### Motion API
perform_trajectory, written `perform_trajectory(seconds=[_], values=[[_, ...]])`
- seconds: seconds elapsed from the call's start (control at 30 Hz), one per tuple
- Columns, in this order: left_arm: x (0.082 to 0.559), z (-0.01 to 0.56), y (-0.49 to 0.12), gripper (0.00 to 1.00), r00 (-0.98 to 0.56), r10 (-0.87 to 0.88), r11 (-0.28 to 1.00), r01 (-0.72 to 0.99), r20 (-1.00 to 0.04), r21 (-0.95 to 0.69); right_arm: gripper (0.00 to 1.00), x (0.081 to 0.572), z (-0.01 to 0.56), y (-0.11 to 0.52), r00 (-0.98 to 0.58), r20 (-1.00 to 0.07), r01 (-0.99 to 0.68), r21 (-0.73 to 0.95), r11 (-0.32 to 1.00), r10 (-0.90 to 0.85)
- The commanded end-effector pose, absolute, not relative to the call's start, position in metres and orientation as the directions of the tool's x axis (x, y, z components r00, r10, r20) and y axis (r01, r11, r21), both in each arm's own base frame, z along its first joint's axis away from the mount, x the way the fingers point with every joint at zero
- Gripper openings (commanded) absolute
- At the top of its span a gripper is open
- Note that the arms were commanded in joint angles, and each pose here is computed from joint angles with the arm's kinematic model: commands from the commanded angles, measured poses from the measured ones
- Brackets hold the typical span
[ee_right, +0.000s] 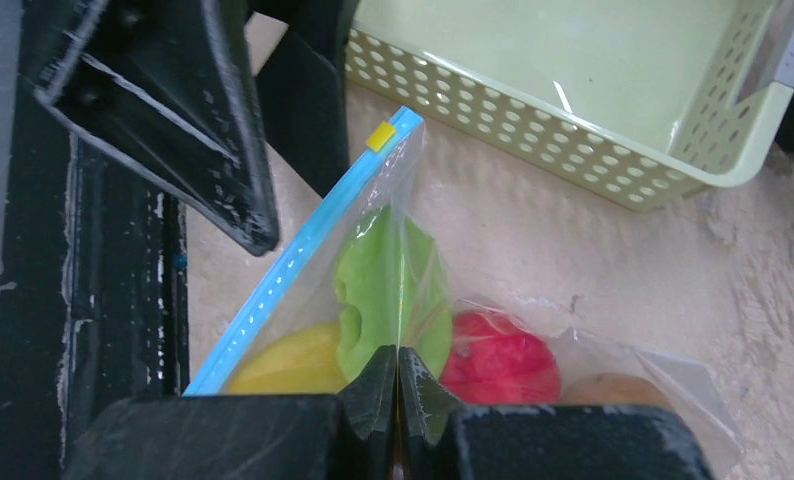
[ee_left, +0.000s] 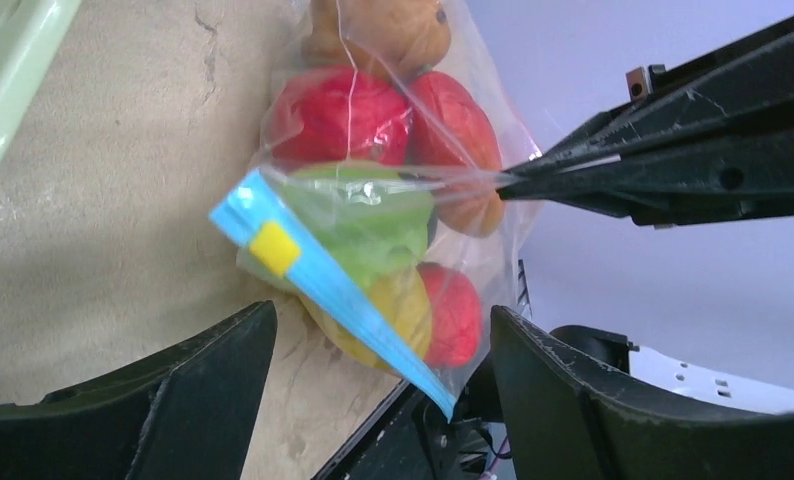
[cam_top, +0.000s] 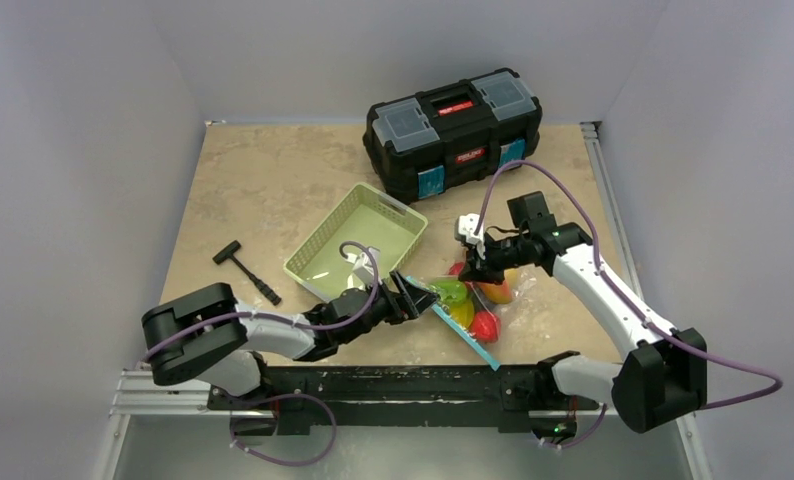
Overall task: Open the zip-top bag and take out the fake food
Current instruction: Pick up the zipper food storage bag at the center of the board.
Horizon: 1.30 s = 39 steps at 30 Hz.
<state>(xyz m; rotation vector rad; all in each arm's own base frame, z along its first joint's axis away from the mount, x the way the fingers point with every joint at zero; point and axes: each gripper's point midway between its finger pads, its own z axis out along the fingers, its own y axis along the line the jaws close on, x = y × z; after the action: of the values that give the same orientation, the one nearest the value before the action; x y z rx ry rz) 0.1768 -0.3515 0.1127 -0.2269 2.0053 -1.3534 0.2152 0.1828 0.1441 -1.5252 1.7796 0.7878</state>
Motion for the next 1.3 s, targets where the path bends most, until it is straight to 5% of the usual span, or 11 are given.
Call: perform_trajectory(seconds=[0.0, 0.43, 0.5, 0.63, 0.73, 0.8, 1.1, 1.27], values=[[0.194, 0.14, -0.365, 0.73, -0.698, -0.585, 0.364, 0.229, -0.413, -0.903, 0.0, 0.206, 0.174, 0.196, -0.022, -0.854, -0.998, -0.008, 0.055, -0.519], [0.192, 0.138, -0.379, 0.0, -0.725, -0.568, 0.325, 0.236, -0.389, -0.916, 0.0, 0.203, 0.167, 0.192, -0.039, -0.837, -0.999, 0.014, 0.05, -0.545], [0.19, 0.148, -0.38, 0.0, -0.728, -0.567, 0.297, 0.256, -0.385, -0.92, 0.07, 0.202, 0.165, 0.189, -0.052, -0.826, -0.998, 0.023, 0.059, -0.562], [0.184, 0.171, -0.382, 0.0, -0.728, -0.538, 0.288, 0.315, -0.425, -0.904, 0.43, 0.19, 0.176, 0.182, -0.037, -0.813, -0.999, 0.012, 0.048, -0.581], [0.181, 0.189, -0.385, 0.0, -0.717, -0.479, 0.332, 0.387, -0.507, -0.86, 0.68, 0.184, 0.192, 0.177, 0.012, -0.815, -0.997, -0.051, 0.051, -0.579], [0.181, 0.205, -0.387, 0.0, -0.684, -0.425, 0.371, 0.466, -0.593, -0.803, 0.77, 0.181, 0.207, 0.177, 0.042, -0.829, -0.995, -0.088, 0.055, -0.558], [0.198, 0.291, -0.362, 0.0, -0.433, -0.043, 0.451, 0.796, -0.9, -0.404, 0.85, 0.174, 0.292, 0.184, 0.145, -0.875, -0.982, -0.184, 0.041, -0.461], [0.205, 0.314, -0.355, 0.0, -0.287, 0.247, 0.413, 0.895, -0.925, -0.168, 0.9, 0.182, 0.301, 0.183, 0.147, -0.887, -0.98, -0.189, 0.054, -0.438]])
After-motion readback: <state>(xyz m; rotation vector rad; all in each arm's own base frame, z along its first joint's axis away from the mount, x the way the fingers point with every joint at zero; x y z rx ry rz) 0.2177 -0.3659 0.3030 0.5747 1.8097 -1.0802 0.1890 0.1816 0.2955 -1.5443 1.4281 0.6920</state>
